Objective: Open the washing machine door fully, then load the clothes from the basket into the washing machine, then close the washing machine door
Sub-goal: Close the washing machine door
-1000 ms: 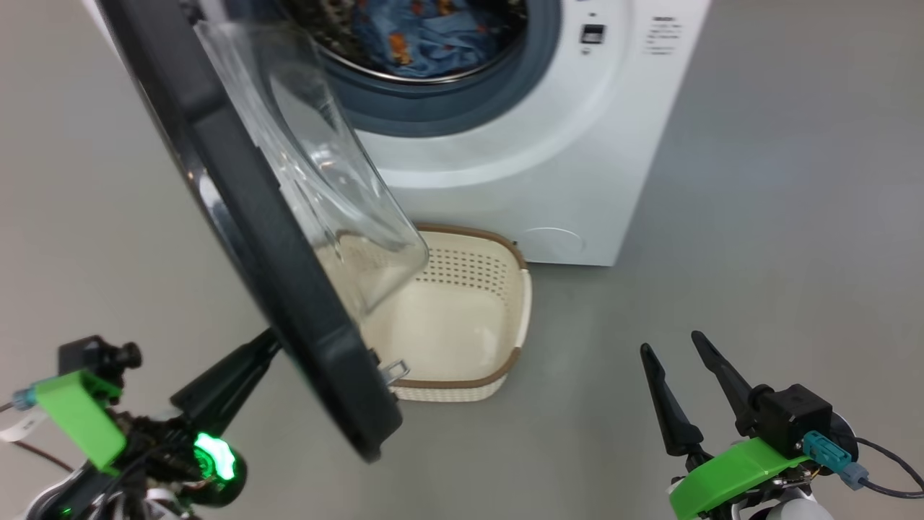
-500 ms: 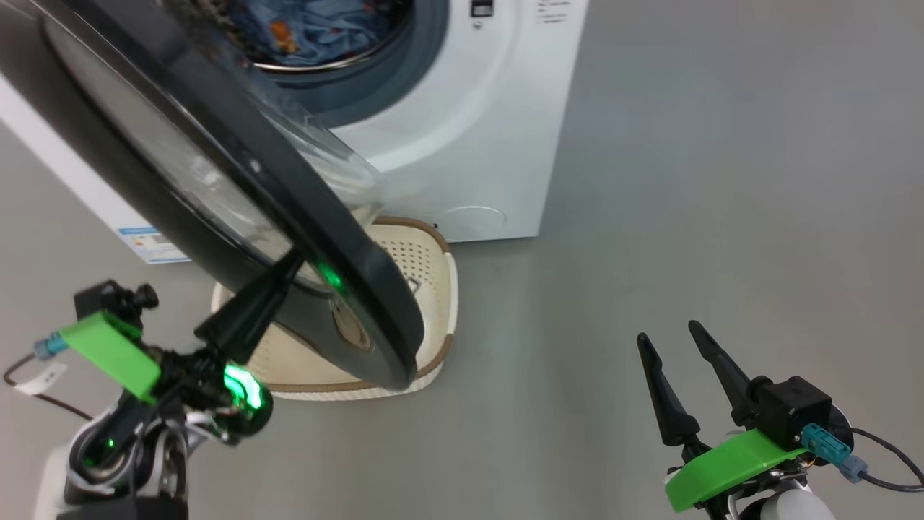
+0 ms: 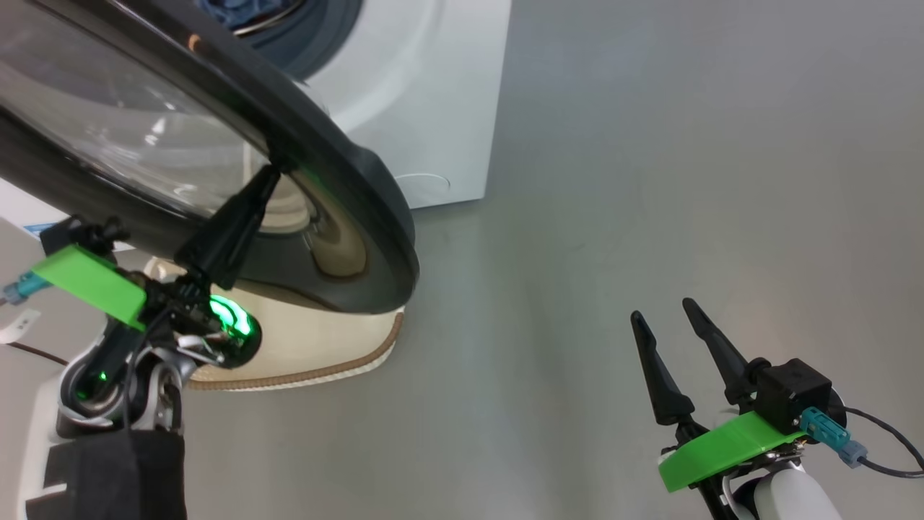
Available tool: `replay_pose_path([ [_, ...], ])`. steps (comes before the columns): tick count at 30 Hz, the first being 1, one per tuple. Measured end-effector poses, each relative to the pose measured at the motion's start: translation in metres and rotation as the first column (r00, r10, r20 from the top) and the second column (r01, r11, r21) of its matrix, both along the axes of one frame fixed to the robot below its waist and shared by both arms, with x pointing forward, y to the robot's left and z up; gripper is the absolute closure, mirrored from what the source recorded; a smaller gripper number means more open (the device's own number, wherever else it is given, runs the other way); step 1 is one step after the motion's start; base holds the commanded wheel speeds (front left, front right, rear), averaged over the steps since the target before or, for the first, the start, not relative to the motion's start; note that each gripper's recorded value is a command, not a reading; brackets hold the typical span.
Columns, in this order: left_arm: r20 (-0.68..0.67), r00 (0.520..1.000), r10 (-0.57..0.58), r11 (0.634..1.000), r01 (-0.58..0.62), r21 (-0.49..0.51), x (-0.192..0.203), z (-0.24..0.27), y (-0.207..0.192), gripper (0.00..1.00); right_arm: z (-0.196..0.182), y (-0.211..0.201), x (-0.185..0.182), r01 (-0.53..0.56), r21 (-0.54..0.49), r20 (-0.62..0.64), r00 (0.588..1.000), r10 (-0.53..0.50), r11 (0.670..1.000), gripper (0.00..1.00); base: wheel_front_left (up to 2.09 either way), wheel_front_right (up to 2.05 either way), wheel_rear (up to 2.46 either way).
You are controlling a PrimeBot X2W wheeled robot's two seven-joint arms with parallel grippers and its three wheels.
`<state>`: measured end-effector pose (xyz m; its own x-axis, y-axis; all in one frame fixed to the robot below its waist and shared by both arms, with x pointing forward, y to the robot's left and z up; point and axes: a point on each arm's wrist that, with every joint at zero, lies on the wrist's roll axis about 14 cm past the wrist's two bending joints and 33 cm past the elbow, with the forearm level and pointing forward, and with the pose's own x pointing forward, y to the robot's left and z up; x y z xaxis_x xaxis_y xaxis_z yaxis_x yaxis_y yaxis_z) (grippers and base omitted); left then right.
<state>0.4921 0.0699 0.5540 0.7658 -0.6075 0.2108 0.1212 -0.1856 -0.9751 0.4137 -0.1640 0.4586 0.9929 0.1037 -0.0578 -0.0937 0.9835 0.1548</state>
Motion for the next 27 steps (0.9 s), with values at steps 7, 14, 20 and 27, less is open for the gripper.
replay_pose_path([
  [7, -0.014, 1.000, 0.023, 1.000, -0.023, -0.004, 0.019, -0.006, -0.005, 1.00, -0.007, -0.009, 0.001, 0.027, -0.002, -0.013, 1.000, -0.027, 1.000, 0.00, 0.00, 0.00, 0.00],
  [14, -0.010, 1.000, 0.027, 1.000, -0.027, -0.007, 0.029, -0.006, -0.007, 1.00, -0.014, -0.012, 0.001, 0.035, -0.004, -0.032, 0.999, -0.035, 0.999, 0.00, 0.00, 0.00, 0.00],
  [20, 0.004, 0.999, 0.044, 0.999, -0.044, -0.010, 0.027, 0.002, -0.002, 1.00, -0.008, -0.007, 0.007, 0.022, 0.001, -0.008, 1.000, -0.022, 1.000, 0.00, 0.00, 0.00, 0.00],
  [27, -0.008, 0.996, 0.091, 0.996, -0.091, 0.001, 0.013, 0.002, 0.013, 1.00, 0.003, 0.000, 0.008, 0.001, 0.008, 0.021, 1.000, -0.002, 1.000, 0.00, 0.00, 0.00, 0.00],
])
